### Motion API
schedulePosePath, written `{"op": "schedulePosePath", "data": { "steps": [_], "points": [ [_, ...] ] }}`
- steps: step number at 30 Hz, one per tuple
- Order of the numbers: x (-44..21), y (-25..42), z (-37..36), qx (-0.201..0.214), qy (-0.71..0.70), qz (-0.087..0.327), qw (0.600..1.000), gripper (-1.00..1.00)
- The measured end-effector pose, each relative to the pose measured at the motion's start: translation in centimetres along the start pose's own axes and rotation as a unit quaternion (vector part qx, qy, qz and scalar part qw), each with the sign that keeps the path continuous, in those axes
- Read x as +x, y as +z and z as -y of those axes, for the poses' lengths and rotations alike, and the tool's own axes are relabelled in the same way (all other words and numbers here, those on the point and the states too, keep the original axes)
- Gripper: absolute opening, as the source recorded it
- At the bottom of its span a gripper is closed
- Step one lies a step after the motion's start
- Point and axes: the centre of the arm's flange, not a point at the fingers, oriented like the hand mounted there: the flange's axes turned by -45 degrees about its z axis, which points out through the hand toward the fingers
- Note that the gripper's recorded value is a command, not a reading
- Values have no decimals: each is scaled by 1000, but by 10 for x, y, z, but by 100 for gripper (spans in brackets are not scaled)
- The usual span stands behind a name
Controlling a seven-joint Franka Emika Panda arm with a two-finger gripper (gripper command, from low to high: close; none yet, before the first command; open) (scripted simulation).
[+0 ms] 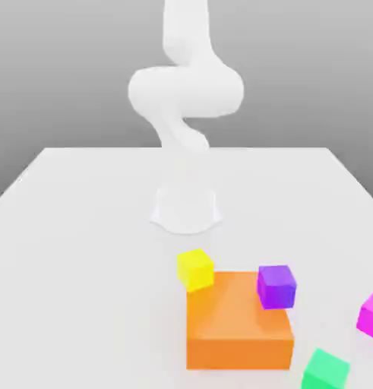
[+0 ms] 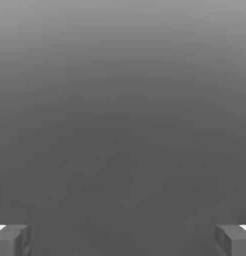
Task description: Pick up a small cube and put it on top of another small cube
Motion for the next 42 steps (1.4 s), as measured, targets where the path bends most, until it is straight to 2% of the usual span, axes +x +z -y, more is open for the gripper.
{"op": "schedulePosePath", "data": {
  "steps": [6, 13, 21, 27, 32, 33, 39, 42],
  "points": [
    [-14, 110, 71, 8, -71, 79, 994, 0],
    [-70, 218, 157, 32, -156, 163, 974, 0],
    [-183, 305, 261, 83, -259, 250, 929, 0],
    [-286, 346, 316, 127, -315, 314, 887, 0],
    [-345, 388, 332, 140, -327, 329, 875, 0],
    [-353, 395, 332, 140, -328, 329, 874, -100],
    [-357, 399, 332, 140, -328, 329, 874, -100],
    [-339, 380, 332, 141, -327, 329, 875, -100]
  ]
}}
